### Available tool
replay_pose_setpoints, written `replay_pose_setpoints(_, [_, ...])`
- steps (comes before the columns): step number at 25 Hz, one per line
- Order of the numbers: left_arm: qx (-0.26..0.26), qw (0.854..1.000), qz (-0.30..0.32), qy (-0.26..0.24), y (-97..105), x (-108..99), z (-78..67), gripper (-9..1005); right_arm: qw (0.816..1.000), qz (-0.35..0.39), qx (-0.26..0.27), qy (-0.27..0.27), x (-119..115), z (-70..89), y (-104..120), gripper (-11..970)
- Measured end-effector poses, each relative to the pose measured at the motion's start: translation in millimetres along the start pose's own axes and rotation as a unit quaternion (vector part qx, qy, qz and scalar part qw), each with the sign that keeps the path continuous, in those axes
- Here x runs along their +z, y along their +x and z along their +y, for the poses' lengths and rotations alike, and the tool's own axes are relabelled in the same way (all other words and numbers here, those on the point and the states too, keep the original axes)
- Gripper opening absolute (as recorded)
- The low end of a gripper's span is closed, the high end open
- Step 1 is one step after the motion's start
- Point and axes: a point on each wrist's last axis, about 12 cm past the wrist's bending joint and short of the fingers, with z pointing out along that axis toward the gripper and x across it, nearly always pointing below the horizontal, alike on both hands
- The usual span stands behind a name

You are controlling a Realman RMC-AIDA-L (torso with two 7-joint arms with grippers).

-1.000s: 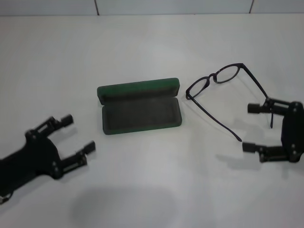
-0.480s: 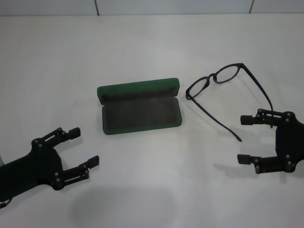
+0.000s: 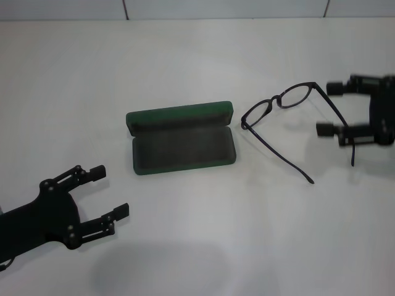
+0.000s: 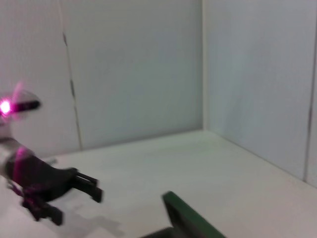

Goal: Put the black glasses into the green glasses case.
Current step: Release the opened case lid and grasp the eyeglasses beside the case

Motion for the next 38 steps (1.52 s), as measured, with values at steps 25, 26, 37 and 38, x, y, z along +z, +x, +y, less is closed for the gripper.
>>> replay_pose_setpoints(25, [-0.005,0.999,0.018,0.044,-3,10,0.8,843,0.894,0.397,-0.207,-0.018,79,-63.4,-118,785])
replay_pose_setpoints(26, [-0.005,0.999,0.019,0.044,-3,10,0.5,843,0.892,0.395,-0.22,-0.019,82,-63.5,-118,782])
replay_pose_setpoints(37, [-0.01,0.999,0.021,0.046,-2,11,0.0,842,0.854,0.382,-0.35,-0.042,135,-55.2,-113,753])
replay_pose_setpoints(38, [-0.01,0.999,0.021,0.046,-2,12,0.4,842,0.85,0.385,-0.358,-0.043,140,-55.5,-110,750])
